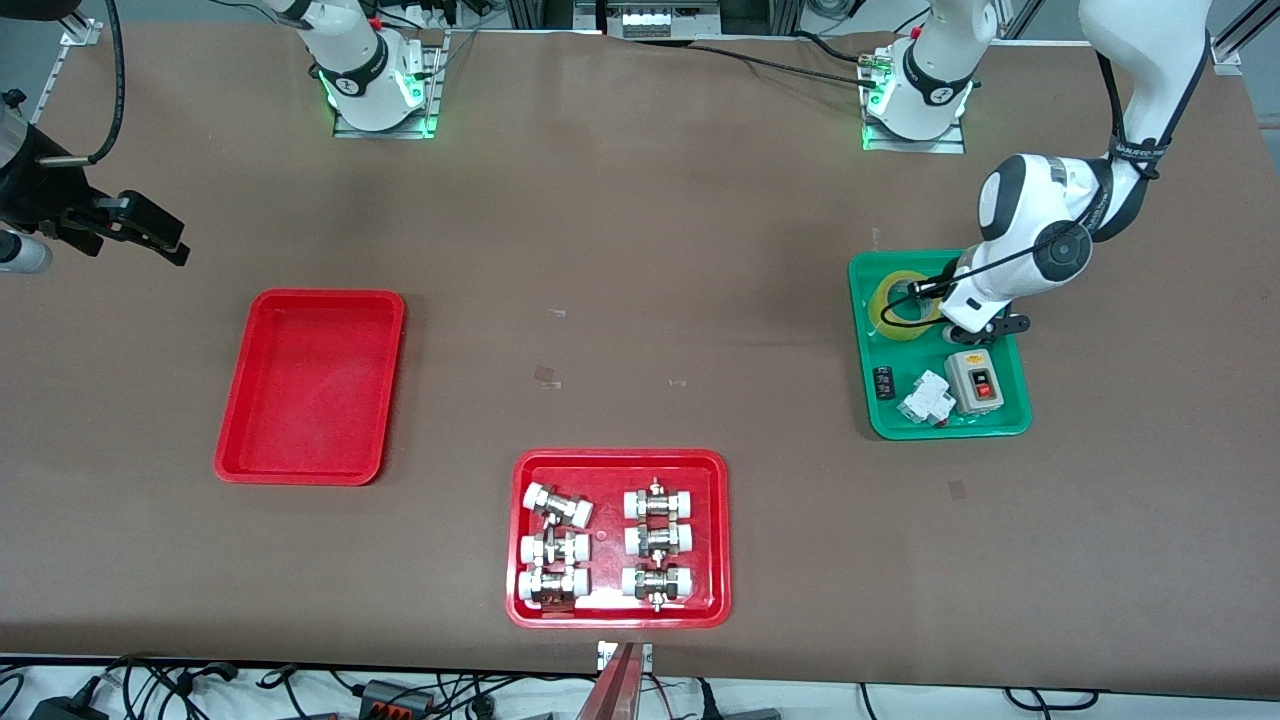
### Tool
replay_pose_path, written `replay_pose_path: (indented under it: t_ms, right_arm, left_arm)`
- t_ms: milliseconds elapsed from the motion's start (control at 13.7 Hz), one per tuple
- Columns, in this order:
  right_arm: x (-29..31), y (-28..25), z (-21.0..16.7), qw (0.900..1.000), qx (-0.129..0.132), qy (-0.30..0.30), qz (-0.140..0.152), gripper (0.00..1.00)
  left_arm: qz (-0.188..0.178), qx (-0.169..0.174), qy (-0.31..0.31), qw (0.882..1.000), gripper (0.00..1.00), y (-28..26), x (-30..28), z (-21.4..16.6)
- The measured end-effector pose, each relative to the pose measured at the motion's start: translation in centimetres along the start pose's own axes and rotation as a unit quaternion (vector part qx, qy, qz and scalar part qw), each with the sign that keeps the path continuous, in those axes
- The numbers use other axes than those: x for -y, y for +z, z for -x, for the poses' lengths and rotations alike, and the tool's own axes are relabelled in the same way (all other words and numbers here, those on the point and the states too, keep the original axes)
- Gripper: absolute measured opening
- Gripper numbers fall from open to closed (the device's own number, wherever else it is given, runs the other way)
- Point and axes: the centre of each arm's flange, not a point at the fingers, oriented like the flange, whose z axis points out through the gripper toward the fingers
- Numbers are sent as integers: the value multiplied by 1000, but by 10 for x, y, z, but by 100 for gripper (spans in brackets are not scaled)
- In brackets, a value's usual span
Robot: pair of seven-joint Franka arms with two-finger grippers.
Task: Left arm passes tape to right arm into tray
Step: 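Lower the left gripper and grasp the yellow tape roll by its rim, then lift the tape with the left gripper while the right gripper reaches toward it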
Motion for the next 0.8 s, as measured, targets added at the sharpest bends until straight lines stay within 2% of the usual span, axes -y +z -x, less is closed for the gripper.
replay_pose_path:
  t_ms: [73, 146, 437, 583, 801]
  right_arm:
    - [0, 0, 0, 1000, 0, 0, 0, 100]
    - [0, 0, 0, 1000, 0, 0, 0, 100]
    - [0, 0, 0, 1000, 0, 0, 0, 100]
    - [0, 0, 0, 1000, 0, 0, 0, 100]
    - [0, 0, 0, 1000, 1, 0, 0, 100]
  left_arm:
    - [1, -1, -2, 1000, 27, -1, 2, -1]
    - [1, 0, -3, 1000, 22, -3, 3, -2]
    - [-17, 21, -2, 1000, 22, -43, 1, -4]
    - [-33, 36, -2, 999, 22, -96, -2, -2]
    - [-43, 57, 5, 997, 22, -207, -23, 4]
